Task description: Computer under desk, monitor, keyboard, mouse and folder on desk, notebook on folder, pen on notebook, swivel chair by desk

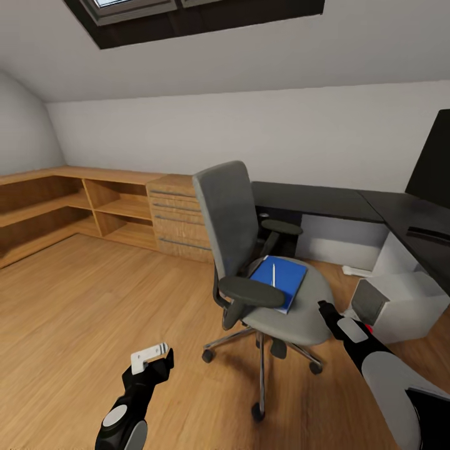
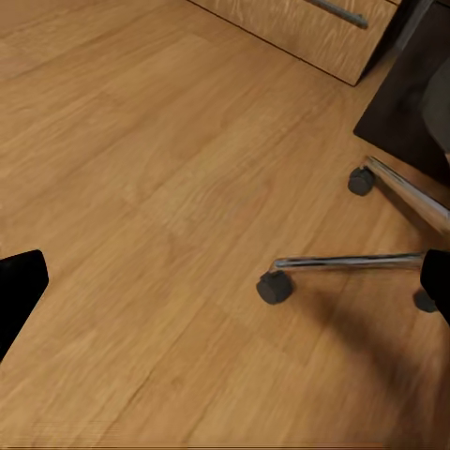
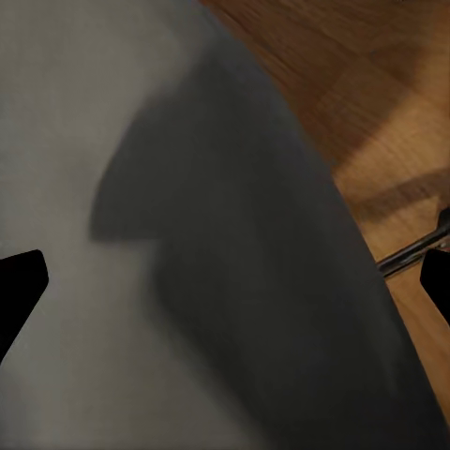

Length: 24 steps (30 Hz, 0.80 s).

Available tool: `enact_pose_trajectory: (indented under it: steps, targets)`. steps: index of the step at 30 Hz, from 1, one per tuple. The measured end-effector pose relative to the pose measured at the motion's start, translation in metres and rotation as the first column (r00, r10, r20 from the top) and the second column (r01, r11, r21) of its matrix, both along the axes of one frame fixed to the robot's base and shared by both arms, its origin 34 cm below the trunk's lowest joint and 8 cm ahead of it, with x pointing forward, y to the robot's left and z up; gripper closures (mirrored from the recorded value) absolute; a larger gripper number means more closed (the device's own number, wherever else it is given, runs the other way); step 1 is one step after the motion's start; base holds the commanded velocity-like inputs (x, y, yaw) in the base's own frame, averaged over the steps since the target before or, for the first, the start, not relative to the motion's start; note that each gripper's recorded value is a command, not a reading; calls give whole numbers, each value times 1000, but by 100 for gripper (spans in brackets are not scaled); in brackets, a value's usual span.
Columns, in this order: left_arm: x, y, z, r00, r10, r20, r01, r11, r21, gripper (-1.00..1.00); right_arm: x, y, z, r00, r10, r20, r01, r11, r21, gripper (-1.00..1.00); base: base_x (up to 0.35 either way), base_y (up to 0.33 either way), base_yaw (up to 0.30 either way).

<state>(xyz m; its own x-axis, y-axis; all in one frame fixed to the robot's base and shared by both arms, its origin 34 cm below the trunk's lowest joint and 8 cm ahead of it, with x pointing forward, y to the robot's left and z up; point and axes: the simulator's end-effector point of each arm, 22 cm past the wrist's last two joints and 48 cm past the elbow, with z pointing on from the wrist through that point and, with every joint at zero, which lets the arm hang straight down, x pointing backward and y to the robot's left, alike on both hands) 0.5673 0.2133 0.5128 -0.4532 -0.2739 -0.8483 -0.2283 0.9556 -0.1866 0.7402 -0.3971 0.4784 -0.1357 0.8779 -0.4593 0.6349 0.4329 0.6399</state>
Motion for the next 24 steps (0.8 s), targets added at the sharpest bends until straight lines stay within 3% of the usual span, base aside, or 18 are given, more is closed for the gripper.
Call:
enact_pose_trajectory:
  steps: [8, 24]
  targets:
    - [-1, -1, -3, 1000, -1, -6, 1, 1000, 1, -100, 0, -3, 1, 1000, -1, -1, 1, 1000, -11, -100, 70, 0, 31]
    - [-1, -2, -5, 1000, -4, -11, 4, 1000, 2, -100, 5, 0, 7, 1000, 0, 16, 0, 1000, -13, -100, 22, 0, 265]
